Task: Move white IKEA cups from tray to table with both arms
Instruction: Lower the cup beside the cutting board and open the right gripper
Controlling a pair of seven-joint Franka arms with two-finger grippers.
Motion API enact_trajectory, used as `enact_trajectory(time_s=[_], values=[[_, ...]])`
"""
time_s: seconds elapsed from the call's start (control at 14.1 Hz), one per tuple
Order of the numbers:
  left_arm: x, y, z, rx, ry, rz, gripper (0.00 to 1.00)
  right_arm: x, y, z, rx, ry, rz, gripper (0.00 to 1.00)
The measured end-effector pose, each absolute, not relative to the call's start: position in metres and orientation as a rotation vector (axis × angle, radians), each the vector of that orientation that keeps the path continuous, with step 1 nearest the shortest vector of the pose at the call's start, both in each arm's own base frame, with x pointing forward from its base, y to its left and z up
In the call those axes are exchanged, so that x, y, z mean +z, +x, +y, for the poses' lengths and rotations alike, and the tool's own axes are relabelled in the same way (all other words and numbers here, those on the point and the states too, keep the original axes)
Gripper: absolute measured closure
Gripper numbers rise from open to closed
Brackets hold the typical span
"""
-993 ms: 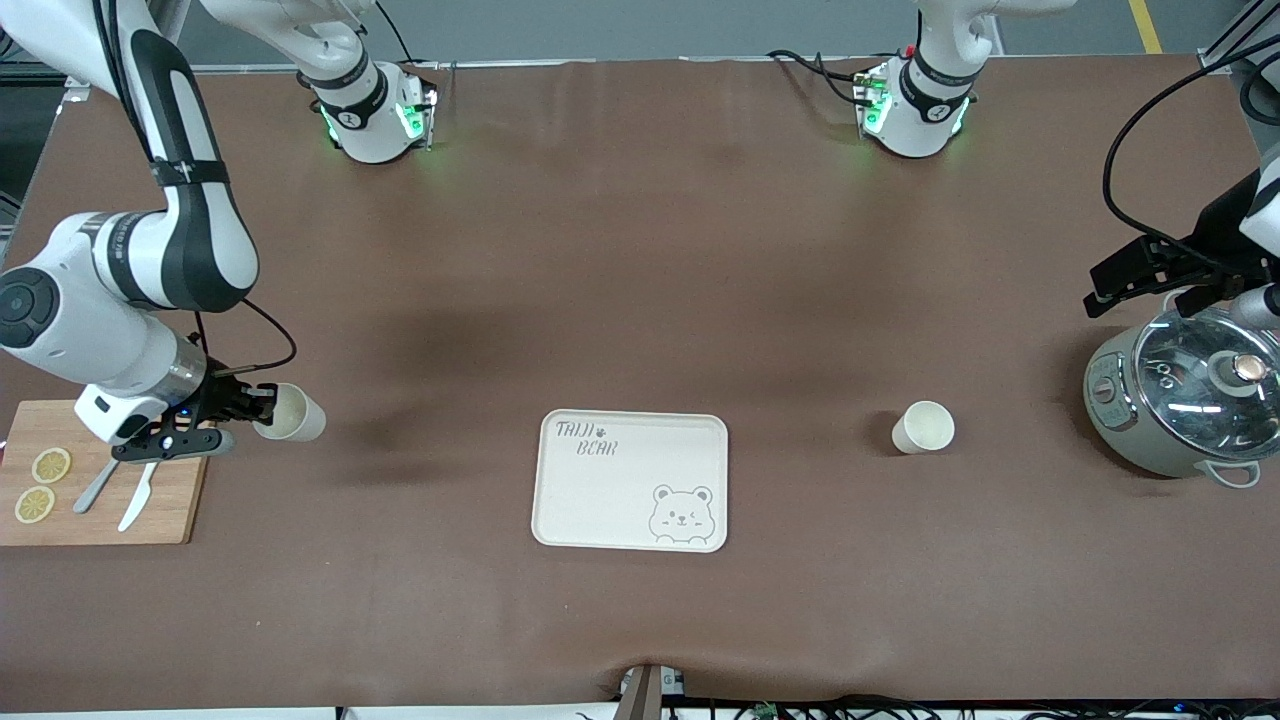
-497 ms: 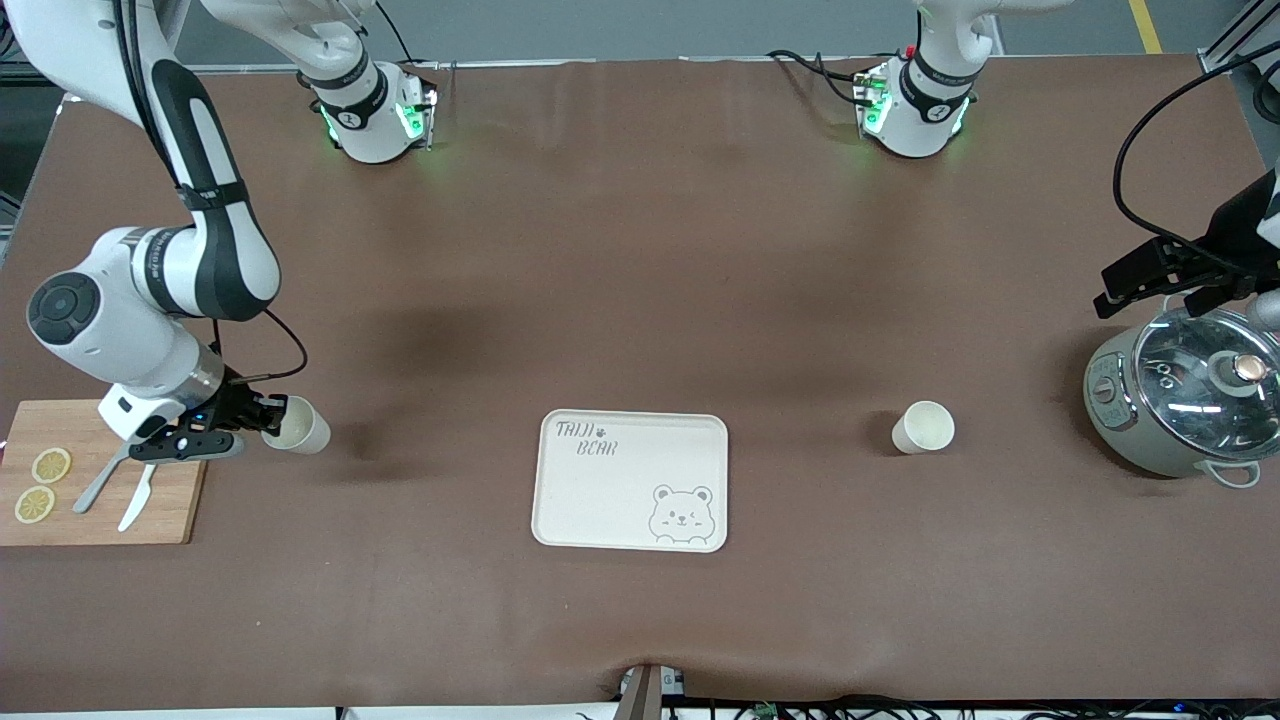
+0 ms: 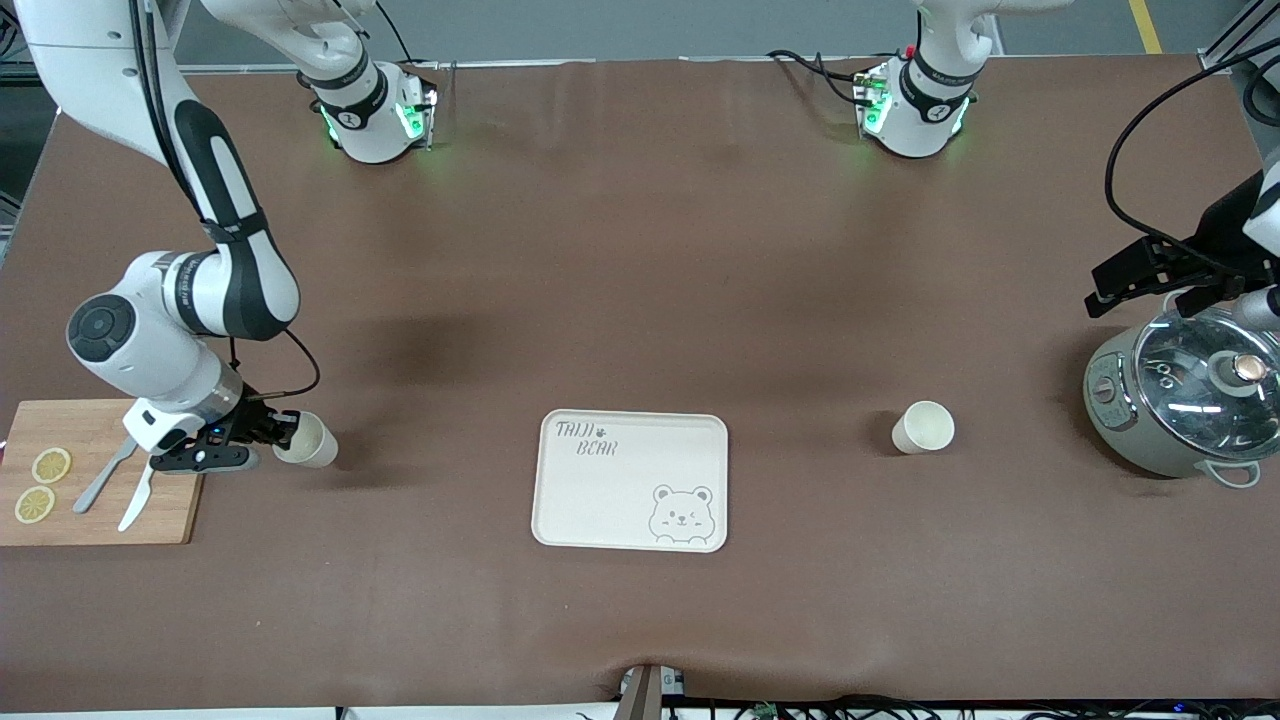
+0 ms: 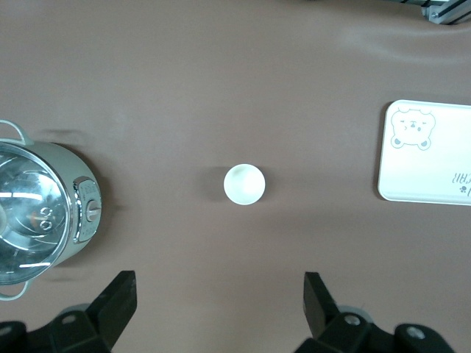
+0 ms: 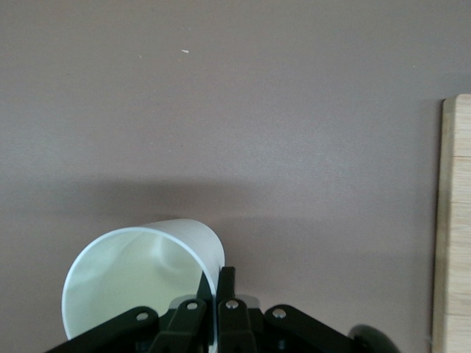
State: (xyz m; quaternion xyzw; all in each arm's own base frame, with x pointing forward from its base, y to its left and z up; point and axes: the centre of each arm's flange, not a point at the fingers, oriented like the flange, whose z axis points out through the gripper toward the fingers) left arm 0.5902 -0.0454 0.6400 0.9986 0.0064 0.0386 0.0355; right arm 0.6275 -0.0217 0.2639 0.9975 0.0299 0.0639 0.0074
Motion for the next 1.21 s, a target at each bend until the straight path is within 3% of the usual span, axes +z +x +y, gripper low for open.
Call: enact_trajectory(time_s=[0.99, 1.21], values=[[0.624, 0.594, -0.060, 0.076, 3.165, -0.135, 0.00, 0.234, 0.629, -0.019, 0.232, 3.110, 0.092, 0.97], [0.615, 0.596, -0.063, 0.033, 3.167, -0.149, 0.00, 0.233, 0.629, -0.019, 0.232, 3.111, 0.089, 0.73]])
